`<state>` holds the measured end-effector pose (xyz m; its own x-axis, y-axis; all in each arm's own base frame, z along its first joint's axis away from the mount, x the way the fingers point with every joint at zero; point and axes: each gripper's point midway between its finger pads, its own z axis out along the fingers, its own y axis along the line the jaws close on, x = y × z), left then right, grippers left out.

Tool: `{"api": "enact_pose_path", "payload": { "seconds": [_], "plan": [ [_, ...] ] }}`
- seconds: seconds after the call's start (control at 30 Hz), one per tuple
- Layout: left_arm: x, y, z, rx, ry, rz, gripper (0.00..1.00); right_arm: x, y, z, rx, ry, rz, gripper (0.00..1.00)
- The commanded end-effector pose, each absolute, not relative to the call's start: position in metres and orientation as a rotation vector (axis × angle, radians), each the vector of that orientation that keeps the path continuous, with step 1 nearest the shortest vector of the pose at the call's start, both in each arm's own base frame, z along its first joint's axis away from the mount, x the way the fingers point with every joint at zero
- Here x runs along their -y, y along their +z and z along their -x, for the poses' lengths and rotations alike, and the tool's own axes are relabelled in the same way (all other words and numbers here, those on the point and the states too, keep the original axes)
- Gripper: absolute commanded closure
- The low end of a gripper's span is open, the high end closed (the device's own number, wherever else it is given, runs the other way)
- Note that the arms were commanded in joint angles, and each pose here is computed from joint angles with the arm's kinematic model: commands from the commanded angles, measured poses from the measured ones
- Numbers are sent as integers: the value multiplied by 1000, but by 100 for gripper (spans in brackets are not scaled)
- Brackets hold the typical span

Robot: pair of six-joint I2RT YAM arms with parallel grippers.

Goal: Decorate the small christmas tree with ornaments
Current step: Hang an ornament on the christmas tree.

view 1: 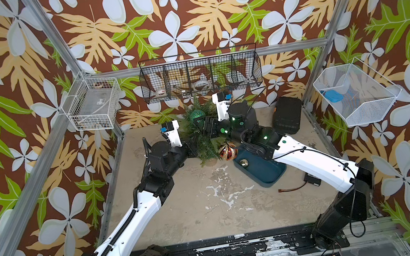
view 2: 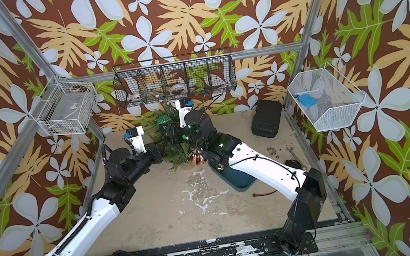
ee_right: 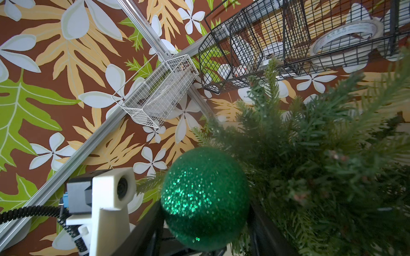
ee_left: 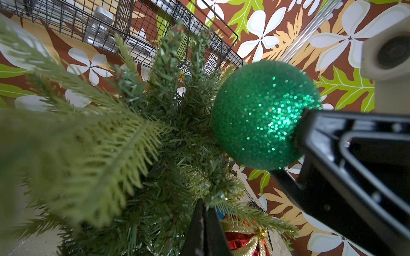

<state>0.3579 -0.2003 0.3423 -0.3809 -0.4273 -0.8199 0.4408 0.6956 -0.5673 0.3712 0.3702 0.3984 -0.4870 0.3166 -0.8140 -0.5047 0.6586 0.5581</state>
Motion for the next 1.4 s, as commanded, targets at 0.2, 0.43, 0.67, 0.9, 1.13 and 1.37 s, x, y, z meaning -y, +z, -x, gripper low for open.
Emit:
{"api": "enact_pose_path", "payload": {
  "seconds": [0.2,0.43,0.67,0.9,1.13,1.37],
  "plan": [
    [195,355,-361,-1682,-918,1,100,-373,407,-371,-1804,996,165,41],
    [198,354,-367,-1694,-918,4,100,-374,404,-376,-1816,974,160,41],
    [202,355,-369,-1695,-938,0,100,-367,398,-380,-1829,926,134,41],
    [204,355,-370,-1694,-947,-9,100,-356,393,-378,-1835,894,106,41],
    [208,356,-373,-1695,-956,-18,100,-346,393,-371,-1833,891,89,38],
    [210,358,-375,-1694,-956,-25,100,-341,389,-368,-1850,889,76,27]
  ]
}}
